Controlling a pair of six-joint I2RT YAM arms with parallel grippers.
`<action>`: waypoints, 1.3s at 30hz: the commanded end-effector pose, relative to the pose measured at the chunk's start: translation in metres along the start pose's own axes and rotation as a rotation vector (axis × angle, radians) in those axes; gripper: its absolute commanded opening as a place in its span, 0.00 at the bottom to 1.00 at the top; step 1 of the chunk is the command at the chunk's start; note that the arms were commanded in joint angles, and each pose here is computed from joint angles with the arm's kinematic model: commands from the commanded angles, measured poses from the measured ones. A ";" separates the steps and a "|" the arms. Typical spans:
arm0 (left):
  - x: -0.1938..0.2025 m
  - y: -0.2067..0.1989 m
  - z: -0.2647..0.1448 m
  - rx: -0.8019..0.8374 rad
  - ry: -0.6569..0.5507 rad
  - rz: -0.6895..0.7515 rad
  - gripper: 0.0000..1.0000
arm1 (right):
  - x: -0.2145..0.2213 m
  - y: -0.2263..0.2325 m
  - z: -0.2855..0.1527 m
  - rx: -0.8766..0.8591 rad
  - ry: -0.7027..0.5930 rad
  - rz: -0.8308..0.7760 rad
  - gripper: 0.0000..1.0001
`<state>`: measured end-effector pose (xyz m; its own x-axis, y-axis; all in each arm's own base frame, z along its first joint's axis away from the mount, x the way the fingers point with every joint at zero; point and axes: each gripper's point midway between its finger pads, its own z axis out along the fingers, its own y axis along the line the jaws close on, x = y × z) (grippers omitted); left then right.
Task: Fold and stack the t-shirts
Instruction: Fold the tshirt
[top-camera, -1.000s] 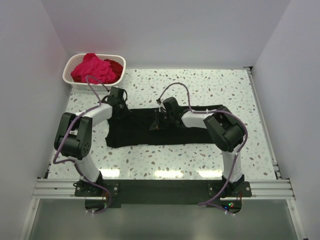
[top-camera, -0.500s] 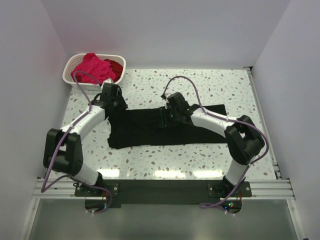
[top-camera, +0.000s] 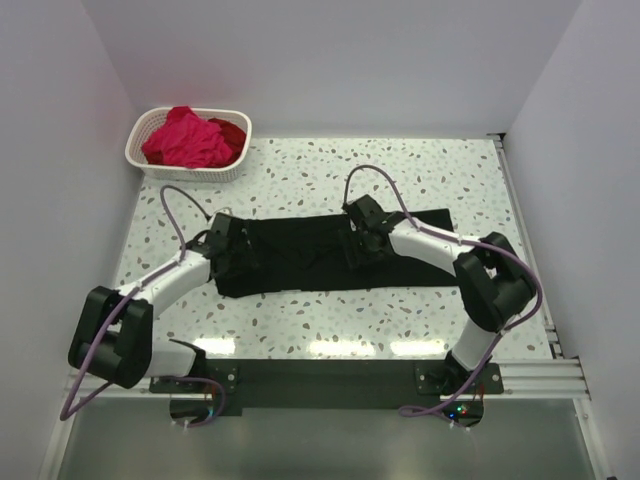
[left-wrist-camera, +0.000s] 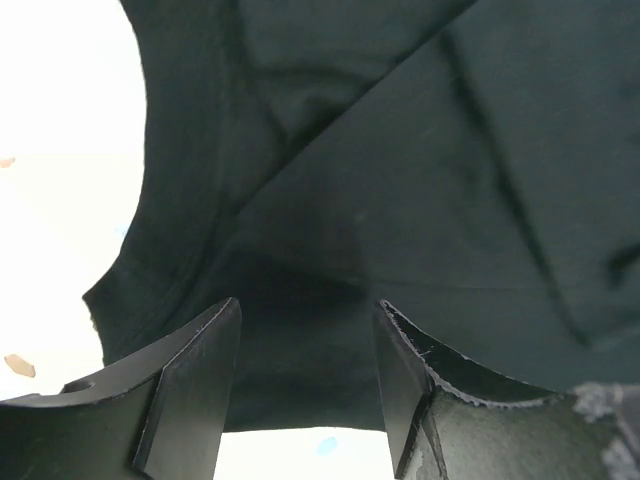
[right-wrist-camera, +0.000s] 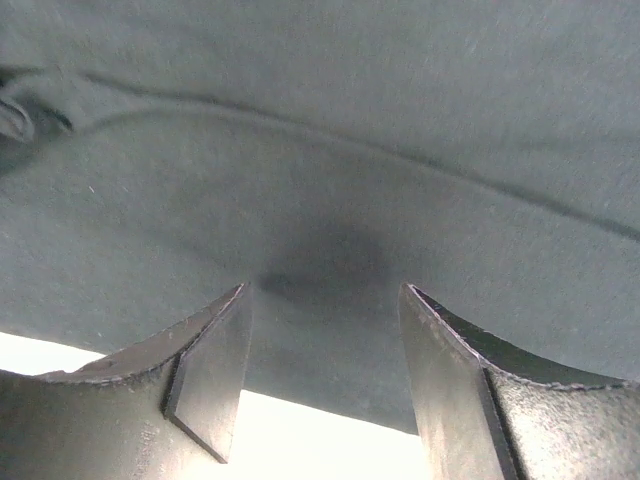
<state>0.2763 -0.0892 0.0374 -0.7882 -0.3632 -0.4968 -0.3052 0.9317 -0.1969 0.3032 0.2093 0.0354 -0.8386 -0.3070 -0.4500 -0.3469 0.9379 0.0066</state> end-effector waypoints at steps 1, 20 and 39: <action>-0.002 0.001 0.010 -0.022 -0.018 -0.023 0.60 | 0.016 -0.007 -0.003 0.031 0.045 -0.019 0.63; -0.124 -0.146 0.123 0.051 -0.055 0.290 0.67 | 0.090 0.133 -0.024 -0.409 0.224 0.028 0.64; -0.277 -0.095 -0.136 0.093 -0.744 0.145 0.99 | -0.120 0.118 -0.049 -0.494 -0.225 0.029 0.51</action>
<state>0.4832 -0.0927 0.2845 -0.3255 -0.1787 -0.9285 -0.1245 0.9815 -0.1452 0.3092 0.3214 0.1068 -0.8143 -0.2227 -0.5360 -0.4606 0.8098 0.3634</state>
